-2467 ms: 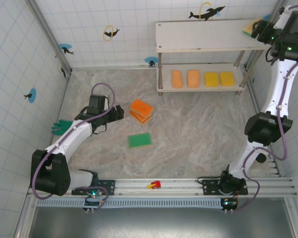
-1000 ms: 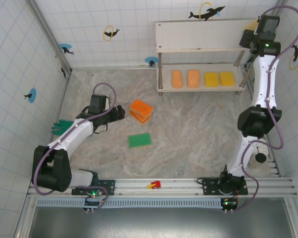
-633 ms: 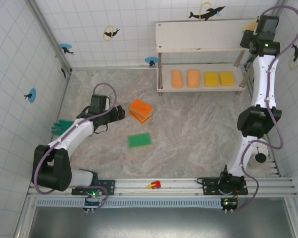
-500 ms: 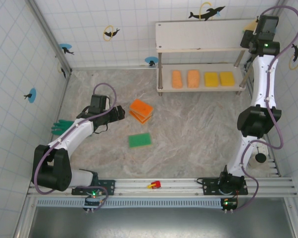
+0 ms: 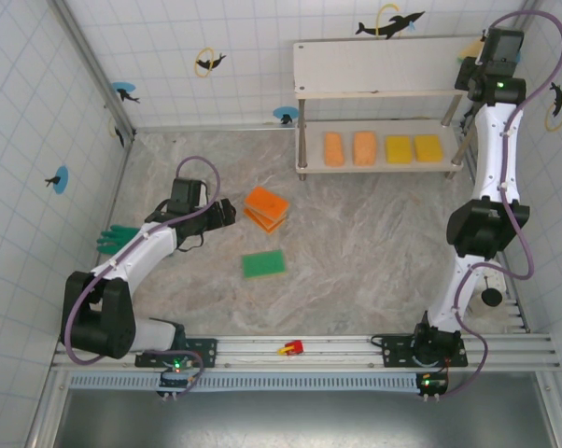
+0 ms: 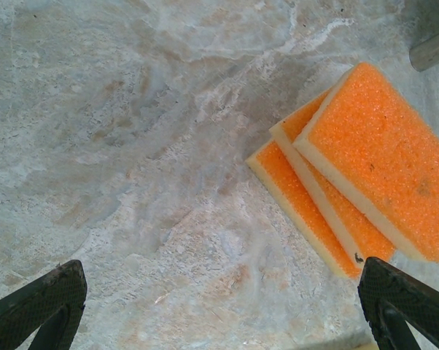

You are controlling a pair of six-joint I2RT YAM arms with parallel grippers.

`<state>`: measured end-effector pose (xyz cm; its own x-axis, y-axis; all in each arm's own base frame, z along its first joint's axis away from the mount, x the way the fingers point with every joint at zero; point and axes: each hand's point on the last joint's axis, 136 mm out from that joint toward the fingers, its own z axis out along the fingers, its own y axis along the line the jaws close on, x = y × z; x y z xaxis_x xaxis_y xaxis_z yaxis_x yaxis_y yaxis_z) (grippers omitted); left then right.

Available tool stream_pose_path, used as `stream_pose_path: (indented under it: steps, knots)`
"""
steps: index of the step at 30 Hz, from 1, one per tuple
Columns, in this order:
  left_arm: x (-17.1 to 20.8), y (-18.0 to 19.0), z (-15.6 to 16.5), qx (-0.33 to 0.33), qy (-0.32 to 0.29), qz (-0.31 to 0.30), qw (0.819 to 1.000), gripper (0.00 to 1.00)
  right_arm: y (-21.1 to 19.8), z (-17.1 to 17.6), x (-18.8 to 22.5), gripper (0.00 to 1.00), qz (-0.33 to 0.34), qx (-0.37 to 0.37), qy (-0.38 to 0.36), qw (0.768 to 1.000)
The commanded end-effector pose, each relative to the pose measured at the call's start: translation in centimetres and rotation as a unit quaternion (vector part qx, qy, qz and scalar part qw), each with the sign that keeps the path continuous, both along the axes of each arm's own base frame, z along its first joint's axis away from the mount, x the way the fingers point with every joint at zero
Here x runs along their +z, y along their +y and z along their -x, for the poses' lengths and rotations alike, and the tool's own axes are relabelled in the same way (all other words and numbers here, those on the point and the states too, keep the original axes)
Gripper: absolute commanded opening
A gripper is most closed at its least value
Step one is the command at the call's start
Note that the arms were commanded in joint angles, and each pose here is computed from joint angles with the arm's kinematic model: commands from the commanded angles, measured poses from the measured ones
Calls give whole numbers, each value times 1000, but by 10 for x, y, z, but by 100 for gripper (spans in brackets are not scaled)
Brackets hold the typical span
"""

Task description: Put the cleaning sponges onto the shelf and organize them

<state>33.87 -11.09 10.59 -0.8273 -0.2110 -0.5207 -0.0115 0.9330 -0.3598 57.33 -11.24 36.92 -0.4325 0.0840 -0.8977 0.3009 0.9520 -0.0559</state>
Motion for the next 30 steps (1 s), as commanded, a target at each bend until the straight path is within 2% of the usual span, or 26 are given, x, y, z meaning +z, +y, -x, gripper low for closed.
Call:
stream_pose_path:
  steps: [1,8,14,21,26,29,30]
  knots:
    - [-3,2,-3,5,2,1,1000,97,-1,-4,-3,44,5,-1,5,1000]
    - [-5,2,-3,5,3,0,1000,97,0,-2,1,36,7,2,1,1000]
    - [-3,1,-3,4,1,3,1000,97,4,1,8,22,1,17,-5,1000]
    - [-3,2,-3,3,-1,1,1000,97,5,17,16,19,-12,25,-21,999]
    - [-1,1,-5,1,-3,3,1000,97,5,29,27,20,-28,23,-39,999]
    - [4,-1,-6,-3,-8,5,1000,97,7,33,39,32,-43,20,-56,997]
    - [5,-1,-6,-4,-9,6,1000,97,9,34,43,39,-50,20,-62,997]
